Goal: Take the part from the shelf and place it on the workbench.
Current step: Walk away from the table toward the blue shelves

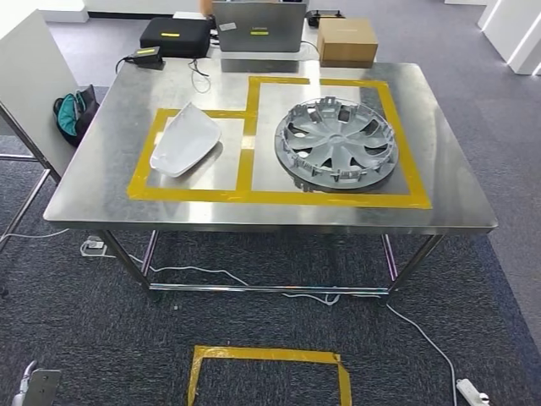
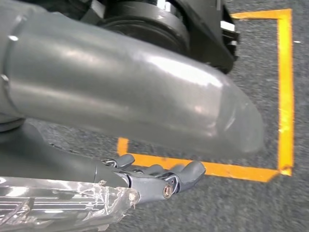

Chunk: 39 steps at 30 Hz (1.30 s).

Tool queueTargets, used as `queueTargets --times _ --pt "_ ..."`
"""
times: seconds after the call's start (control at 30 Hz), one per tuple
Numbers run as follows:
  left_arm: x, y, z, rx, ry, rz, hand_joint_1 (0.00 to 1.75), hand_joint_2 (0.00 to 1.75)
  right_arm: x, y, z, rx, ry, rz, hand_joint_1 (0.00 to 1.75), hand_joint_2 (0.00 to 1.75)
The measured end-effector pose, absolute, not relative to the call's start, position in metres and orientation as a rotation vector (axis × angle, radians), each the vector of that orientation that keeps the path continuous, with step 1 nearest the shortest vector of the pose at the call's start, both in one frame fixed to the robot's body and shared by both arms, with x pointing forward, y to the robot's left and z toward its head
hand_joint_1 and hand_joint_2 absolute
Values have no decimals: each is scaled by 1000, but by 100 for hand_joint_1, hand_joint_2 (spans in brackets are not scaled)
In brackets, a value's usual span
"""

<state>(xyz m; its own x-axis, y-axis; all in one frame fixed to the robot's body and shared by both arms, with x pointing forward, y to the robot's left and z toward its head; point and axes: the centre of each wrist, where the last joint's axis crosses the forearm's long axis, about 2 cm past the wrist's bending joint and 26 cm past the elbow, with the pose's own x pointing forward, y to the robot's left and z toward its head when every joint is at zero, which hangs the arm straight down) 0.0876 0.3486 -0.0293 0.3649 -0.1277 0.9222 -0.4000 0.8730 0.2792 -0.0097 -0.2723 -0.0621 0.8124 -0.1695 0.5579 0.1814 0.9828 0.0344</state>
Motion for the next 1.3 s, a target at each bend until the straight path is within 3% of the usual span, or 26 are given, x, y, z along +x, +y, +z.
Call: queueTargets --times 0.23,0.7,1.3 --pt "86 348 -34 513 -1150 165 0 0 -10 -272 -62 -21 -592 -185 0 0" --pt "33 326 -96 382 -781 250 0 0 -1 -275 -63 -7 -620 -107 0 0" --pt "24 309 -105 295 -686 398 0 0 3 -278 -67 -14 -630 -97 0 0"
